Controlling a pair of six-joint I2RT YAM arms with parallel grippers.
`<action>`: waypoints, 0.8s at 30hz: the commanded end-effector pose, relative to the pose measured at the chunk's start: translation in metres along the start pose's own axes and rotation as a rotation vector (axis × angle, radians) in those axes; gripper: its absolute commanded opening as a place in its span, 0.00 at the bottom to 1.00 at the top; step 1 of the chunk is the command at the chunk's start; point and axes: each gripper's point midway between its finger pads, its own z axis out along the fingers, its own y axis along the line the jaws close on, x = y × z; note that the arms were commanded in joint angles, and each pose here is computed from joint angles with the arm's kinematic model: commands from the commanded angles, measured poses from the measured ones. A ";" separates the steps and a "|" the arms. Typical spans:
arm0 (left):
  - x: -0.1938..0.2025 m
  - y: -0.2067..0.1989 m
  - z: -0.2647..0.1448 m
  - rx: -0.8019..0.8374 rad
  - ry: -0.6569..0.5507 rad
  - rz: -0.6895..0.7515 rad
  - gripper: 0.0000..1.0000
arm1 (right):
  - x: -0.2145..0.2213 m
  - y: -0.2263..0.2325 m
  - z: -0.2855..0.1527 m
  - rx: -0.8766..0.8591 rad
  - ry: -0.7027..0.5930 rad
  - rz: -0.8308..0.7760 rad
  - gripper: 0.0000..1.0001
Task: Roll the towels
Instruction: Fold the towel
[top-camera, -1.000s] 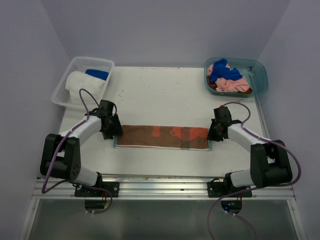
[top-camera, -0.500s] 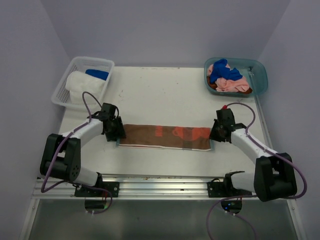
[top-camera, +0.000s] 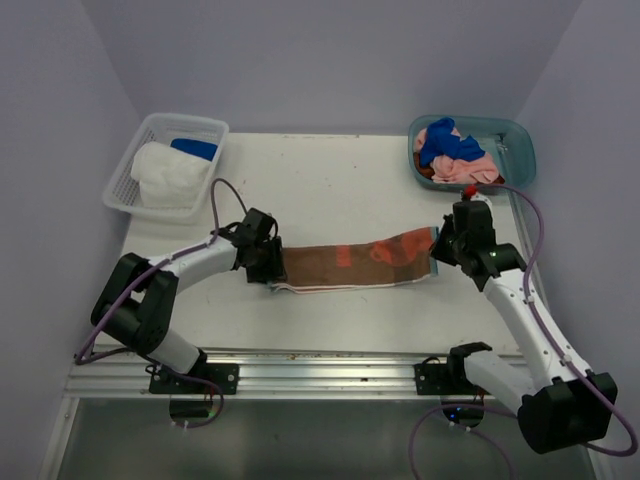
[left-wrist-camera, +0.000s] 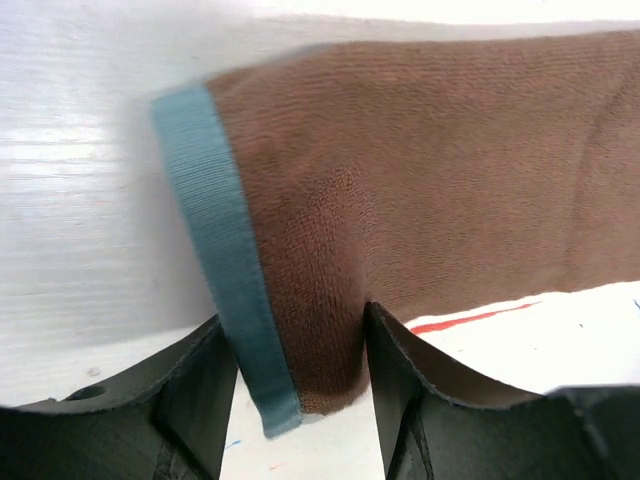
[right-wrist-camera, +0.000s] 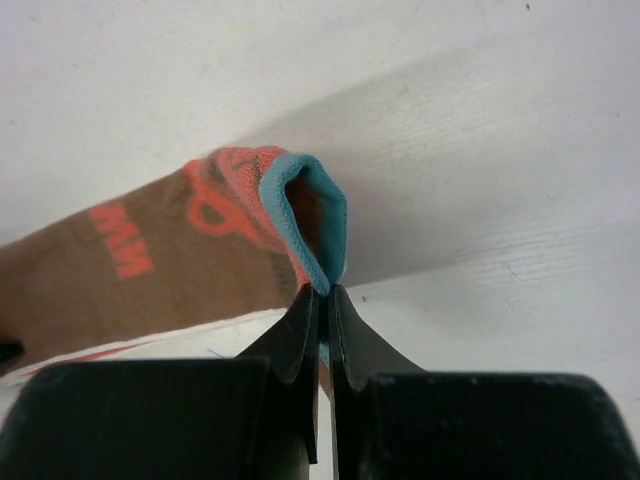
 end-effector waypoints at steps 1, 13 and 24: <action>-0.029 0.006 -0.022 -0.083 -0.102 0.034 0.56 | -0.013 0.038 -0.020 -0.116 -0.013 -0.034 0.00; -0.044 0.065 -0.051 -0.124 -0.154 -0.078 0.58 | 0.015 0.183 -0.028 -0.329 0.028 -0.234 0.00; -0.015 0.064 -0.015 -0.058 -0.048 -0.136 0.51 | 0.061 0.277 -0.031 -0.437 0.106 -0.342 0.00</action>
